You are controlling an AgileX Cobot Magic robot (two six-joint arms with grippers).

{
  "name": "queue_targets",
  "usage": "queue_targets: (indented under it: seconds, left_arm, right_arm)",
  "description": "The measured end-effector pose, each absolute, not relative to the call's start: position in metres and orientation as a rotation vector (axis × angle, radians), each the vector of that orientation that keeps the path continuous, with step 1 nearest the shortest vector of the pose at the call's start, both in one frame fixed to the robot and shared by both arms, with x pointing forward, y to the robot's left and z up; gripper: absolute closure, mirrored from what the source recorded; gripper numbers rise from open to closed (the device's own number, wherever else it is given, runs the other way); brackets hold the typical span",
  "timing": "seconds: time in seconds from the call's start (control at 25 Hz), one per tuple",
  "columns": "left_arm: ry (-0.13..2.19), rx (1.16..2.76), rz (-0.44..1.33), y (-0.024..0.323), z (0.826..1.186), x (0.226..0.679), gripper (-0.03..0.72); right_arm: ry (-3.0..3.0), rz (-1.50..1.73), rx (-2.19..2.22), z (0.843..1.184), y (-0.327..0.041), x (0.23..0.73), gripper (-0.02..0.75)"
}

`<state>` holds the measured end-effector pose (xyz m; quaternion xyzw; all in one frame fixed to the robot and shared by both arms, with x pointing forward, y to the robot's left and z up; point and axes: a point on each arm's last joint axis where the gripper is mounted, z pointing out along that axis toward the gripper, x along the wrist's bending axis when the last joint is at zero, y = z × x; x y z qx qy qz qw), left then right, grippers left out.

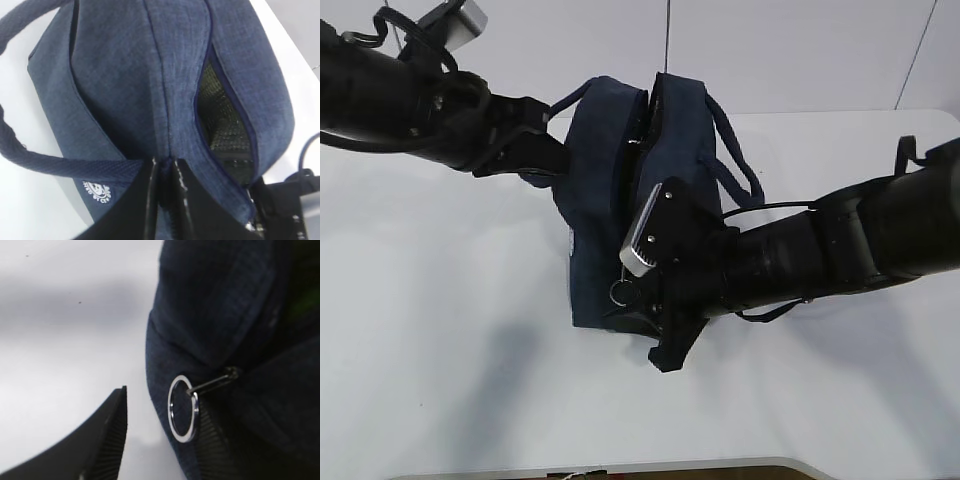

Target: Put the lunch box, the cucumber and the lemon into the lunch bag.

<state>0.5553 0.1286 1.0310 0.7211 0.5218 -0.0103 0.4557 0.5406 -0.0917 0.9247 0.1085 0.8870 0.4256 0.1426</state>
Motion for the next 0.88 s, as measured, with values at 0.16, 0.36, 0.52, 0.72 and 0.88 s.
queue_targets:
  seconds: [0.16, 0.36, 0.52, 0.72, 0.88]
  left_arm:
    - [1.287, 1.779, -0.026, 0.1285, 1.0310, 0.5552, 0.678]
    - [1.286, 1.779, -0.028, 0.1285, 1.0310, 0.5551, 0.678]
    - [1.286, 1.779, -0.028, 0.1285, 1.0310, 0.5551, 0.678]
    - [1.286, 1.779, -0.028, 0.1285, 1.0310, 0.5551, 0.678]
    - [1.286, 1.780, -0.029, 0.1284, 1.0310, 0.5551, 0.678]
  right_arm:
    - [2.566, 1.246, 0.383, 0.9211, -0.0885, 0.5467, 0.400]
    - [2.569, 1.256, 0.402, 0.9209, -0.0880, 0.5470, 0.402]
    - [2.571, 1.266, 0.407, 0.9209, -0.0876, 0.5467, 0.409]
    - [2.572, 1.266, 0.410, 0.9204, -0.0876, 0.5467, 0.494]
    - [2.572, 1.266, 0.410, 0.9204, -0.0876, 0.5467, 0.523]
